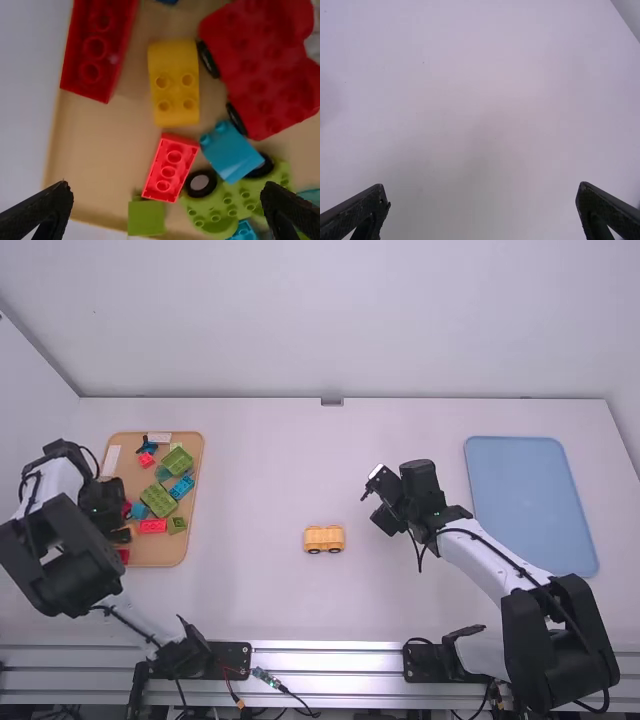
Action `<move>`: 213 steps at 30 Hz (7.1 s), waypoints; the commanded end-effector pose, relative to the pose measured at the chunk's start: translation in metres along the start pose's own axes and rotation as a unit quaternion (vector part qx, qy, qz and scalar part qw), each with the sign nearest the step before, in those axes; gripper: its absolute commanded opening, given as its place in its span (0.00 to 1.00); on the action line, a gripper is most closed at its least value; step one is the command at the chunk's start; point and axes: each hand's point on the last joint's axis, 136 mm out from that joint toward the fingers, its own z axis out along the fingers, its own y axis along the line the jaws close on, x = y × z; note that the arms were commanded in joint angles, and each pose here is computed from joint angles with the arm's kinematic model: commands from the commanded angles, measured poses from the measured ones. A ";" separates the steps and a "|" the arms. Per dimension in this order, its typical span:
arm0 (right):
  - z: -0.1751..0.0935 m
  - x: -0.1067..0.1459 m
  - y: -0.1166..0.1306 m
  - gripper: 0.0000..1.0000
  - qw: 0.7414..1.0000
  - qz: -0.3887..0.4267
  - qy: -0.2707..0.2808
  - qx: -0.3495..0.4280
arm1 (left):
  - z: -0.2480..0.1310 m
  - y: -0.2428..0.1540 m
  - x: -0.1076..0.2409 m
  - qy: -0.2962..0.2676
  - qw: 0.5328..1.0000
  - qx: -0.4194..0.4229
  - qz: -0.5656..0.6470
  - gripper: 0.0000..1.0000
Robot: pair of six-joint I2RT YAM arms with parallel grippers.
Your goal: Assemble lego blocks to make yellow taxi
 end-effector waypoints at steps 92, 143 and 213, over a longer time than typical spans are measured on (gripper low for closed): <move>-0.002 0.002 0.002 0.99 1.000 0.002 0.004 -0.002 | 0.060 -0.010 -0.012 -0.048 0.994 0.077 0.063 0.02; -0.002 -0.003 0.004 0.99 1.000 0.000 -0.009 -0.009 | -0.048 0.132 0.292 -0.003 0.033 0.349 0.937 0.02; 0.042 -0.024 0.161 0.99 0.881 -0.110 -0.307 -0.342 | 0.056 0.148 0.306 0.025 -0.146 0.203 0.968 0.62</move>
